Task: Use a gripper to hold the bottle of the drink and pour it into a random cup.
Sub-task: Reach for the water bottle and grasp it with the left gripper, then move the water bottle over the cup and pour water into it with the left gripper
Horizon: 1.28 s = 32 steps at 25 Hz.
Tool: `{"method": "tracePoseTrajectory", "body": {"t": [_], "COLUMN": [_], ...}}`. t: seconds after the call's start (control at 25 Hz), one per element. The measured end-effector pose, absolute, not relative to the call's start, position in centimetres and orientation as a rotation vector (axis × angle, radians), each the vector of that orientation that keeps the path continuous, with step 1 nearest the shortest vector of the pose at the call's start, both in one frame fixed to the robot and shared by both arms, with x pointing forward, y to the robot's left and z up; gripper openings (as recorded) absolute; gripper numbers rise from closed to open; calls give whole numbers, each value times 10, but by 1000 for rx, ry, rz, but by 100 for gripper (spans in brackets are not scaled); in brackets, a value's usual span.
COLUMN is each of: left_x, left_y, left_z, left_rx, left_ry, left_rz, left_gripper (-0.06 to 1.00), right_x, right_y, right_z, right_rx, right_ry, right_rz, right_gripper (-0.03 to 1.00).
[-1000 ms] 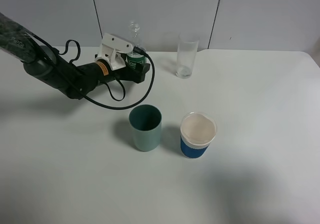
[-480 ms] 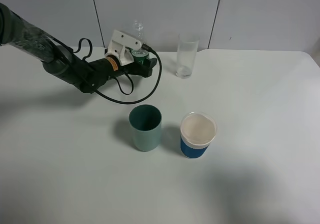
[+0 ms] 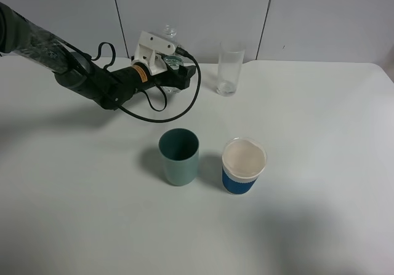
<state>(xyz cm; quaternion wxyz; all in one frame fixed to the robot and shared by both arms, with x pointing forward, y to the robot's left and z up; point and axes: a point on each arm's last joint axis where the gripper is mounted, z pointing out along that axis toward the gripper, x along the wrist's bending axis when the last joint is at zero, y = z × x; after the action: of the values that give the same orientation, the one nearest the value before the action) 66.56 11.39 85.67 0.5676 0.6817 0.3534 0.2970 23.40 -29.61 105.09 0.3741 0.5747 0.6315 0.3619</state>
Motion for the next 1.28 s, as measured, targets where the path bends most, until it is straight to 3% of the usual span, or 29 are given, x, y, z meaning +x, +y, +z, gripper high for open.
{"method": "tracePoseTrajectory", "body": {"t": [0.52, 0.64, 0.84, 1.28], "left_x": [675, 675, 676, 672], "left_y": [110, 110, 110, 111], "left_z": [849, 846, 844, 859], "left_rx": [1600, 1609, 1635, 1797], "left_ry": [816, 823, 838, 813], "left_rz": [700, 697, 693, 688], "left_gripper": [80, 74, 55, 55], "right_x": [234, 234, 234, 234], "right_y": [-296, -296, -296, -296], "right_z": [1051, 1051, 1051, 1051], "right_rx": [1474, 1474, 1474, 1474], "right_ry": [1620, 1620, 1620, 1620], "right_rz": [925, 925, 925, 925], "right_gripper": [74, 74, 74, 74]}}
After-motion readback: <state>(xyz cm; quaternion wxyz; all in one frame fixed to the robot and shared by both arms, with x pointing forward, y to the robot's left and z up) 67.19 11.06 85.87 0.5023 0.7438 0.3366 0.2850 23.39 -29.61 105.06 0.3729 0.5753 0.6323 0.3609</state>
